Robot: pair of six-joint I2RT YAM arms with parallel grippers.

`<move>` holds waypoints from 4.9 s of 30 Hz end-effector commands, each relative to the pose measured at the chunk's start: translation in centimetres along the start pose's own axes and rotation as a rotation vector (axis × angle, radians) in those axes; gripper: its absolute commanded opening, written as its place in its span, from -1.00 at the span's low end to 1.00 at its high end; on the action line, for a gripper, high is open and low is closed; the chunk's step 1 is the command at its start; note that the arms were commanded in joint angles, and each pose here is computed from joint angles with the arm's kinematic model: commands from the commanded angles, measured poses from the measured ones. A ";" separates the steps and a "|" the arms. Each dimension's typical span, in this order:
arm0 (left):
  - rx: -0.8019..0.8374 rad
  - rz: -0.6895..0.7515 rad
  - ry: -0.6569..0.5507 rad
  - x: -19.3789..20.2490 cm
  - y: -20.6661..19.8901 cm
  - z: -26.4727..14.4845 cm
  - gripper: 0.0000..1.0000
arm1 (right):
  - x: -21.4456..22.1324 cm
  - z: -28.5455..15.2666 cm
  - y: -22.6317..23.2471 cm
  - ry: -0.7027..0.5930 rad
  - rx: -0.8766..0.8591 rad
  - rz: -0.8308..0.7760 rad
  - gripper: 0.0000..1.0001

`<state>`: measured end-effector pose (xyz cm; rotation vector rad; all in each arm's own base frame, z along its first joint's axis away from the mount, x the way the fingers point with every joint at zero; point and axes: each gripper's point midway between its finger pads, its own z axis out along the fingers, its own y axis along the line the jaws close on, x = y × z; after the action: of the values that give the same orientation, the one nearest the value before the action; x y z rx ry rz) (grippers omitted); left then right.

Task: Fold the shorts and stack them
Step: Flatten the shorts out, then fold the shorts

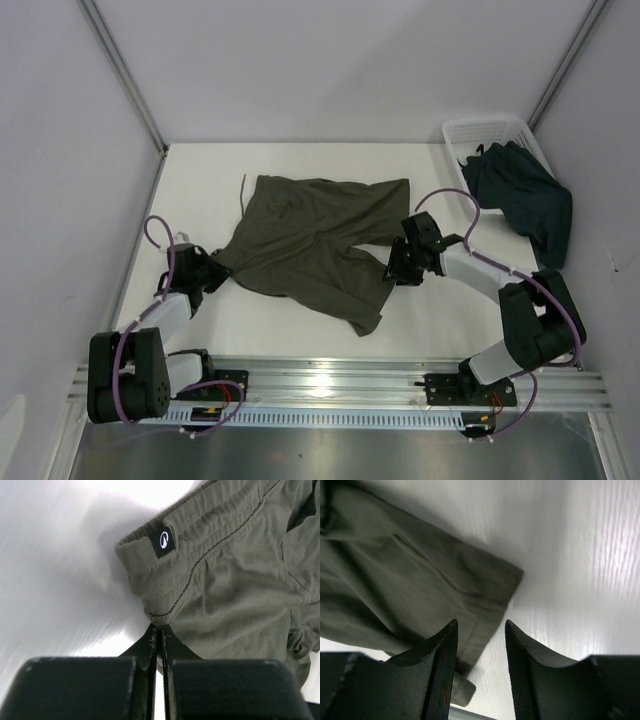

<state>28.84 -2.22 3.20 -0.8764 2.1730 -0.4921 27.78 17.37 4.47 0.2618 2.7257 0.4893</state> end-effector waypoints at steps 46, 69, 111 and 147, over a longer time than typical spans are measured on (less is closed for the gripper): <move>0.111 0.067 -0.097 -0.5 -0.9 -0.4 -1.00 | -1.1 -3.6 -3.5 -0.226 0.143 -0.001 0.06; 0.096 0.076 -0.085 -0.7 -0.8 -0.2 -1.00 | 13.8 -3.7 3.7 -0.102 0.224 -0.797 -0.02; -0.090 -0.124 0.037 -3.1 -3.8 -6.8 -1.00 | 15.1 -12.7 7.1 -0.262 0.134 -0.715 -1.00; -0.015 -0.392 0.137 -15.9 -18.0 3.4 -1.00 | -14.8 -14.5 7.2 -0.460 0.192 -0.334 -1.00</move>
<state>44.78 -3.83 16.74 -1.3057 2.2319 -0.6979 35.10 17.17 22.83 -0.0446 2.3295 0.0929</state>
